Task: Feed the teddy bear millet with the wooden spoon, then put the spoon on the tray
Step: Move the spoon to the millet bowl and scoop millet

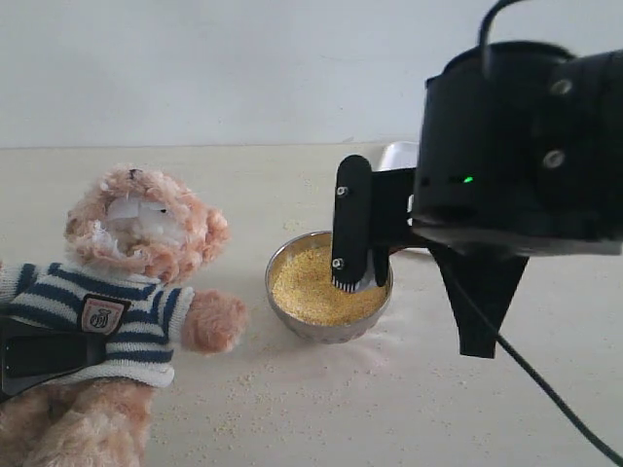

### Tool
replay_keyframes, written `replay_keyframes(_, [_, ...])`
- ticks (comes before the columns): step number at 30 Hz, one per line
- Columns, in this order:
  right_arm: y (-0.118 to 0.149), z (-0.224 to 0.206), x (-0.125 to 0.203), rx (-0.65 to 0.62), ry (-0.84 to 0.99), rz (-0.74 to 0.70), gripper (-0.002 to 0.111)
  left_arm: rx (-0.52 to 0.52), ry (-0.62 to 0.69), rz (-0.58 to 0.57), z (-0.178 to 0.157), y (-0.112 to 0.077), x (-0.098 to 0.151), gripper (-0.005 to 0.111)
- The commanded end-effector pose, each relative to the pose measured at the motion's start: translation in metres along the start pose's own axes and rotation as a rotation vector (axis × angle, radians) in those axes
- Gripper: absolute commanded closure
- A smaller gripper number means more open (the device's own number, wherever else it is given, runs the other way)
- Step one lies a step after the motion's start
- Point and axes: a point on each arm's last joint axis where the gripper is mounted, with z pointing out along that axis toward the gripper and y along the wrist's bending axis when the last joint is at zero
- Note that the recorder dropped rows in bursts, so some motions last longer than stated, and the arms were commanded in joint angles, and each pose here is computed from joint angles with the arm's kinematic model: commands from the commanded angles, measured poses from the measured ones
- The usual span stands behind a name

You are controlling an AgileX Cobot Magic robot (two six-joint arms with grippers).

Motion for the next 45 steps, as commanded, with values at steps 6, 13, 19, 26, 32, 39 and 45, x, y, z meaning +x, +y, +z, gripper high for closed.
replay_keyframes(6, [0.005,0.028,-0.026,0.127,0.045,-0.134,0.104,0.018,-0.019,0.002,-0.001,-0.002,-0.001,0.102])
replay_keyframes(13, [0.012,0.042,-0.040,0.155,0.033,-0.203,0.104,0.018,-0.019,0.002,-0.001,-0.002,-0.001,0.102])
replay_keyframes(19, [0.014,0.053,-0.045,0.209,0.070,-0.237,0.104,0.018,-0.019,0.002,-0.001,-0.002,-0.001,0.102])
replay_keyframes(26, [0.019,0.063,-0.048,0.222,0.111,-0.259,0.104,0.018,-0.019,0.002,-0.001,-0.002,-0.001,0.102])
replay_keyframes(32, [0.027,0.066,-0.052,0.219,0.129,-0.271,0.104,0.018,-0.019,0.002,-0.001,-0.002,-0.001,0.102])
replay_keyframes(39, [0.038,0.060,-0.057,0.180,0.101,-0.263,0.104,0.018,-0.019,0.002,-0.001,-0.002,-0.001,0.102])
replay_keyframes(45, [0.045,0.060,-0.054,0.073,0.127,-0.186,0.104,0.018,-0.019,0.002,-0.001,-0.002,-0.001,0.102])
